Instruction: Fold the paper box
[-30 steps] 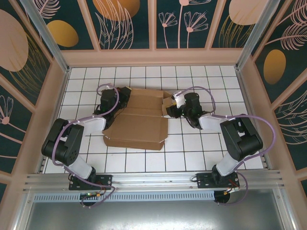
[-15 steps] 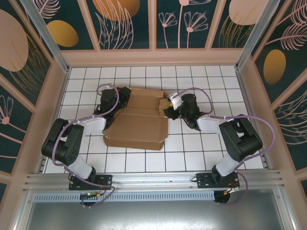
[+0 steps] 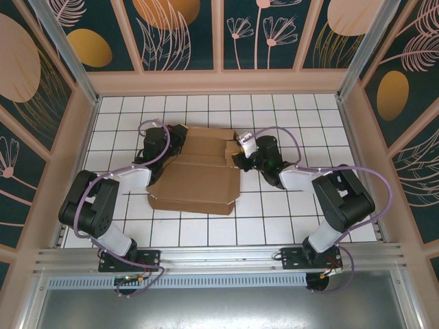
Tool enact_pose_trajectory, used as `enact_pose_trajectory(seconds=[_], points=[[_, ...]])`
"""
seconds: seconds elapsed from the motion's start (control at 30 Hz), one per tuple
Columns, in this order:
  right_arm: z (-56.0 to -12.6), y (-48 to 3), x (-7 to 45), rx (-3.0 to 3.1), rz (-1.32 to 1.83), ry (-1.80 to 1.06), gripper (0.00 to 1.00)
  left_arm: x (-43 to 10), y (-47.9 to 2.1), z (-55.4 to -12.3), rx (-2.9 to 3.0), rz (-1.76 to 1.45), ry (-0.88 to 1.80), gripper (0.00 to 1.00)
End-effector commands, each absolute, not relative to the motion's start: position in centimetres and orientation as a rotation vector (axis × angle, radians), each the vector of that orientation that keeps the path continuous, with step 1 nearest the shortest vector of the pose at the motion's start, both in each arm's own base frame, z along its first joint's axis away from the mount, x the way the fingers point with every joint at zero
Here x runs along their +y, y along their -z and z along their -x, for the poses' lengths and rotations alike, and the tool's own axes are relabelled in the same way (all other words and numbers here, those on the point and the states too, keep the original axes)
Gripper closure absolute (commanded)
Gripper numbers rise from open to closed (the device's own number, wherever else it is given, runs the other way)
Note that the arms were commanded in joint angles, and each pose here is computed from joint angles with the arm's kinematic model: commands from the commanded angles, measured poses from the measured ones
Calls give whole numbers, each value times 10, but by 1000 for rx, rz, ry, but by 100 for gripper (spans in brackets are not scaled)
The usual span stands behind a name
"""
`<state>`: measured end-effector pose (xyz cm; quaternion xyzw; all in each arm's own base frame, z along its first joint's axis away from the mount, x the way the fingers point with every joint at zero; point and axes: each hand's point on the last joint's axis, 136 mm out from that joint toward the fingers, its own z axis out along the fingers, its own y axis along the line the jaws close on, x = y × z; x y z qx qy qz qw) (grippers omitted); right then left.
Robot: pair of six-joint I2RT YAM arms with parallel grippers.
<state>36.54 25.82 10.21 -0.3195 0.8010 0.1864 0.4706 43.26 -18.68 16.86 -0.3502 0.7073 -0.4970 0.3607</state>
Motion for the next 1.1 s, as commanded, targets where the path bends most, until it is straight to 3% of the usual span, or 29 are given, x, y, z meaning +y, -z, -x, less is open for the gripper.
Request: enact_pose_trajectory(seconds=[0.0,0.53,0.83,1.07], points=[[-378,-112,270,1917,771,-384,64,-191,-160,-426,1885,886,1256,100],[-406,-103,254,1952,562,-18,60,-192,-157,-423,1892,904,1254,100],[-418,-95,248,1982,527,46,78,-189,-155,-421,1896,920,1235,100],[-430,-81,228,2056,441,243,83,-187,-155,-422,1898,938,1210,100]])
